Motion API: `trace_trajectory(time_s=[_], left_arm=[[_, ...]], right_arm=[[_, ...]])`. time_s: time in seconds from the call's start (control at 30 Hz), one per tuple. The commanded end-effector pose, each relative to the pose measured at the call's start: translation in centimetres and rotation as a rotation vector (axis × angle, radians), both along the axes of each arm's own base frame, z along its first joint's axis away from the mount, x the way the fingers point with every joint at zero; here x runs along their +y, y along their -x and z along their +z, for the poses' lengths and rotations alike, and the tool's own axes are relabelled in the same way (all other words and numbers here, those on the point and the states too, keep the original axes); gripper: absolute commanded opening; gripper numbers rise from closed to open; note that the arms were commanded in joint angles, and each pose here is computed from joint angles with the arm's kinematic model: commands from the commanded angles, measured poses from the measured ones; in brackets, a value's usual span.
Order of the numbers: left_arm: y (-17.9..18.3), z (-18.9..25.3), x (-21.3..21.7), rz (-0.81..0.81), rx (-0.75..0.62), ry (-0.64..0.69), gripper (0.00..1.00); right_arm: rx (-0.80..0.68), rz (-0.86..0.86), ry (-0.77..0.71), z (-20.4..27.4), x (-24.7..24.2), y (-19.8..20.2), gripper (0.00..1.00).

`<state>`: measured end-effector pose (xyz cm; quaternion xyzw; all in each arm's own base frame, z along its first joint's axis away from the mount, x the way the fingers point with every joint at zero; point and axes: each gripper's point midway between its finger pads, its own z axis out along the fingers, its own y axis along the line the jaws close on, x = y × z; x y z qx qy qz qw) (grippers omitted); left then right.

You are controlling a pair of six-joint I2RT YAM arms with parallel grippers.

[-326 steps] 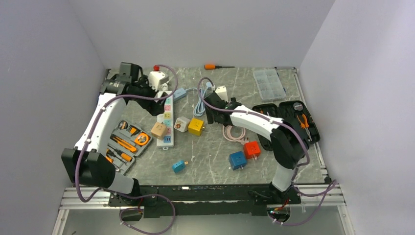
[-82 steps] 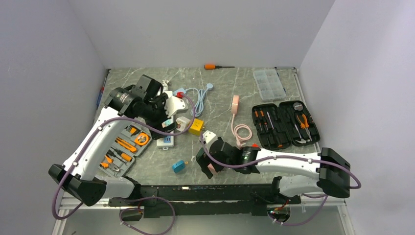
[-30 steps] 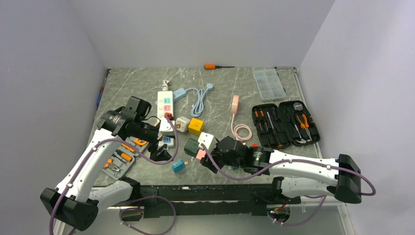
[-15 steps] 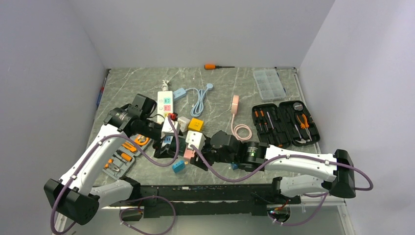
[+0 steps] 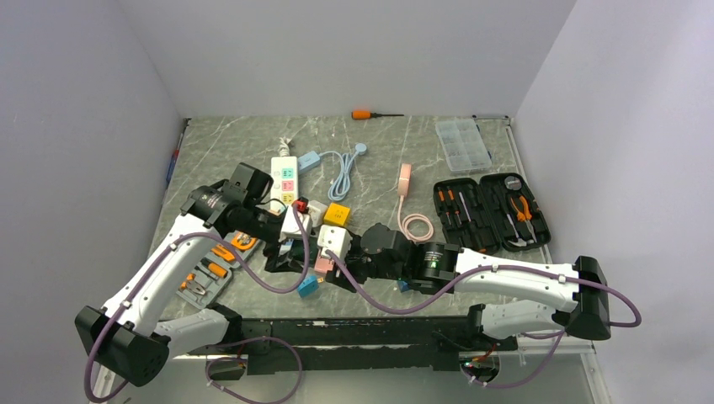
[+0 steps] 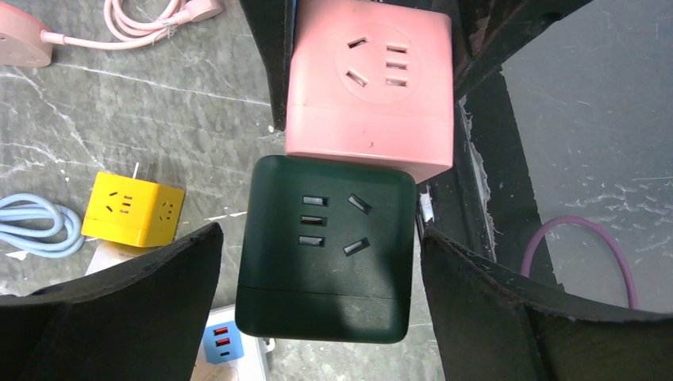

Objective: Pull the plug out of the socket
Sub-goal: Remove the plug from the socket.

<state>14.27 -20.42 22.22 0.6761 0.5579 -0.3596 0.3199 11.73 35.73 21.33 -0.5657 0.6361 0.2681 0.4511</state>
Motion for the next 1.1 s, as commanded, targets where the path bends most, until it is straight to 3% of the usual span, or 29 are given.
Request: trace_trajectory(time_s=[0.0, 0.17, 0.33, 0.43, 0.53, 0.87, 1.07], left_arm=[[-0.8, 0.6, -0.8, 0.005, -0.026, 0.017, 0.92], [-1.2, 0.1, -1.0, 0.018, -0.032, -0.009, 0.81], [-1.4, -0.3, -0.9, 0.019, -0.041, -0.033, 0.63], [-1.5, -0.6, -0.7, 0.023, -0.050, -0.051, 0.39], [-1.9, -1.0, -0.3, 0.026, -0.073, -0.077, 0.00], [-3.3, -3.9, 3.5, 0.058, -0.158, -0.318, 0.00], [-4.5, -2.8, 4.7, 0.085, -0.193, -0.364, 0.00]], right_arm=[[-0.064, 0.022, -0.177, 6.0, 2.1, -0.2, 0.00], [-0.067, 0.020, -0.196, 6.5, 2.4, -0.4, 0.00], [-0.068, 0.020, -0.203, 6.3, 2.6, -0.4, 0.00], [-0.064, 0.018, -0.195, 6.0, 2.5, -0.4, 0.00], [-0.059, 0.019, -0.182, 5.5, 2.2, -0.3, 0.00], [-0.035, -0.037, -0.128, 3.3, -1.5, 0.0, 0.00], [0.012, -0.067, -0.067, 1.3, -3.5, 0.5, 0.00]])
